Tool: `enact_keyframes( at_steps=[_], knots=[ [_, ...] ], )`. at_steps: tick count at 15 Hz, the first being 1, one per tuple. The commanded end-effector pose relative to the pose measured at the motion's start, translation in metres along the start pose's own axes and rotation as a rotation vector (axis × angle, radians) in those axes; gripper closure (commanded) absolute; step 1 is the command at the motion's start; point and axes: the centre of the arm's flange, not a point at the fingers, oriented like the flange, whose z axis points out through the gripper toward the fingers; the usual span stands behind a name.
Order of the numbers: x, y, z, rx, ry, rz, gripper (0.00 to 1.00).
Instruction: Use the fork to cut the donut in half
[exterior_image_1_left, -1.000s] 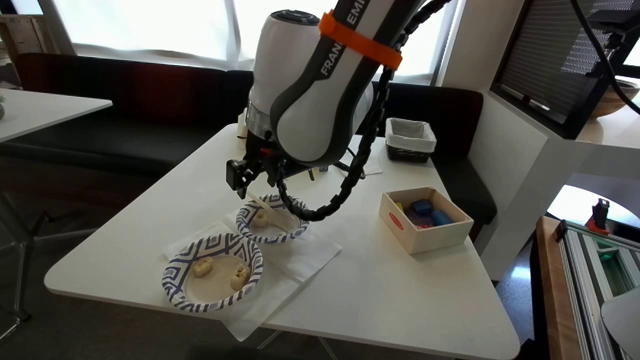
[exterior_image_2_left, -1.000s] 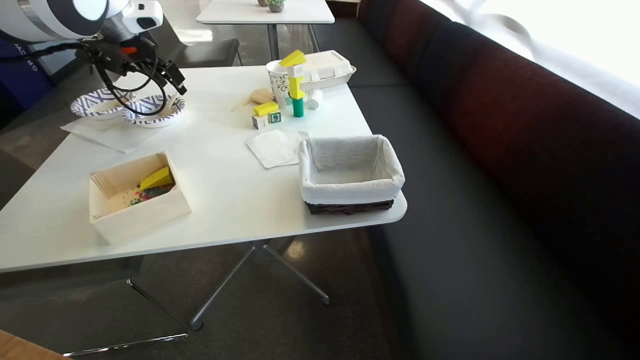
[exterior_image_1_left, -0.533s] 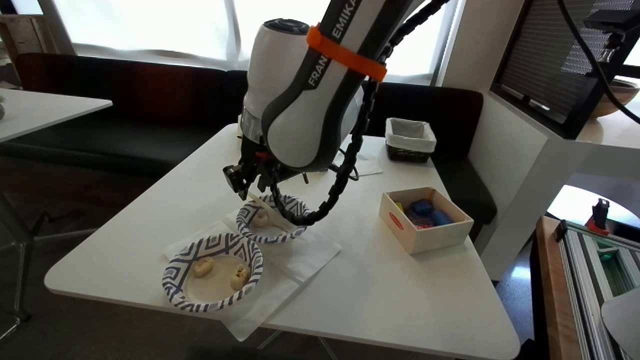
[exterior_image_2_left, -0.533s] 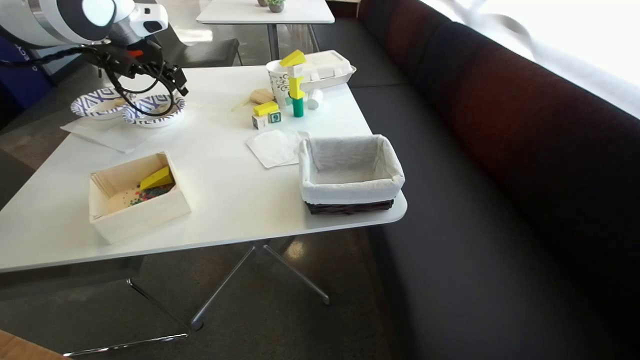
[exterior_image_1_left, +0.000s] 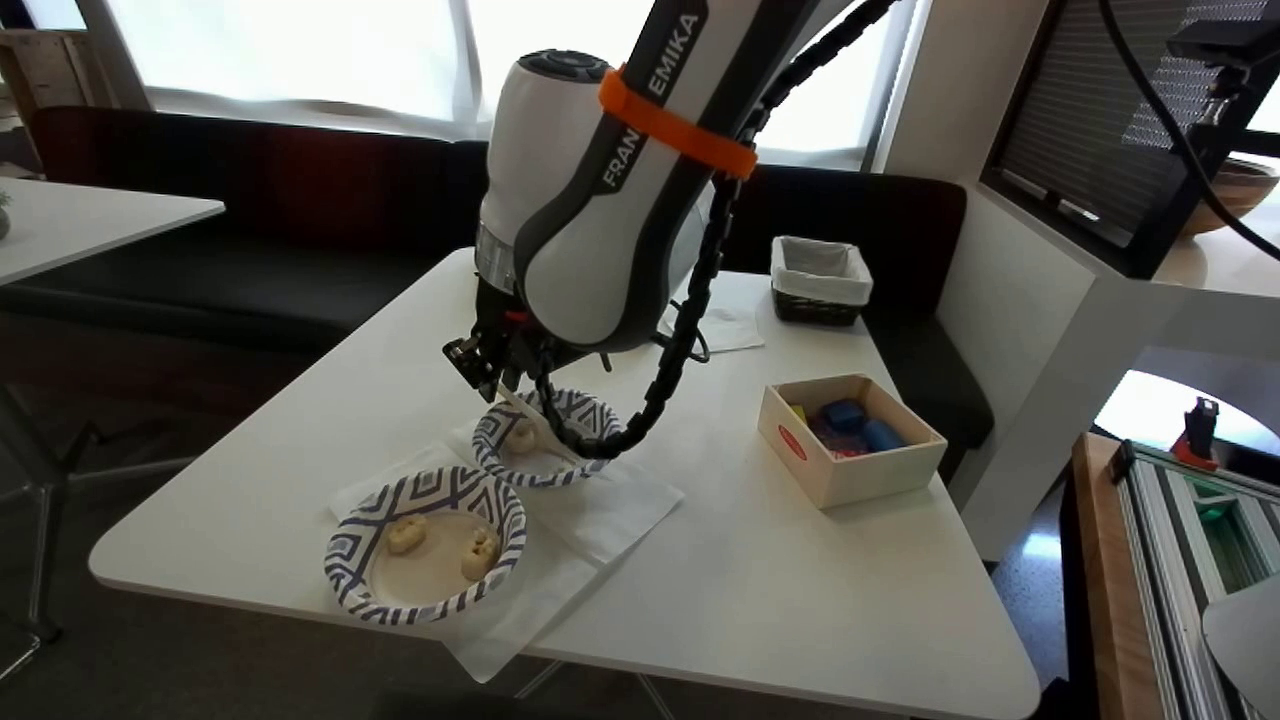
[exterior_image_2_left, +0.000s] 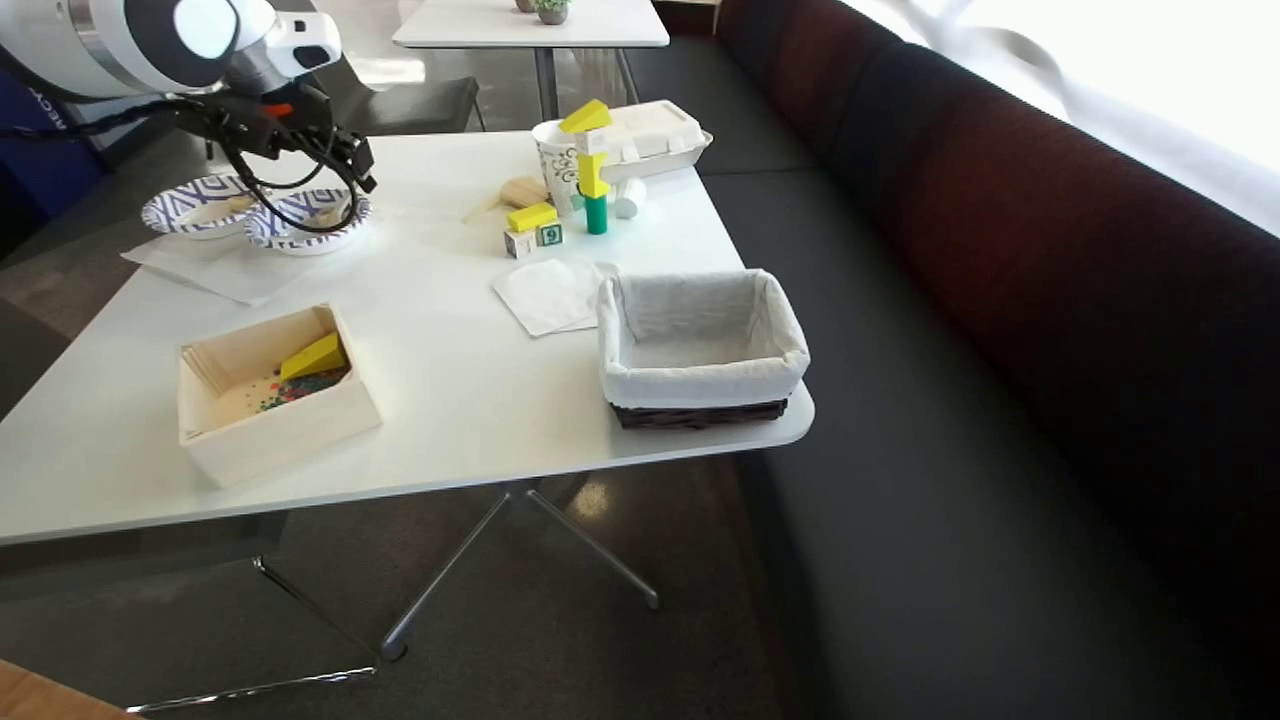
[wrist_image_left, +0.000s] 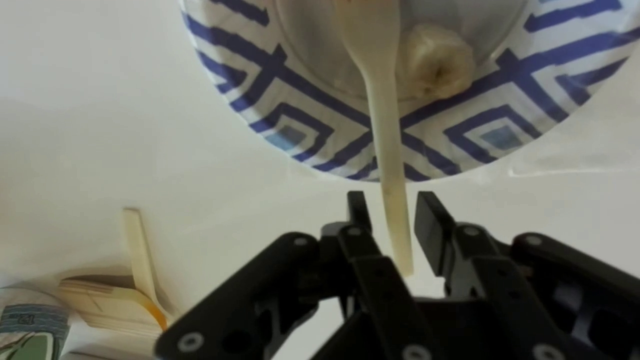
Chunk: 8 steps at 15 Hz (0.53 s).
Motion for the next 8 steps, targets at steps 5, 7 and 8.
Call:
enact_keyframes(
  at_steps=[5,7,8],
  knots=[
    [-0.003,-0.008,-0.002,0.011,0.026,-0.019,0.97],
    [-0.004,-0.012,-0.013,0.012,0.044,-0.026,0.97],
    [-0.004,-0.014,-0.021,0.007,0.072,-0.033,0.97]
  ],
)
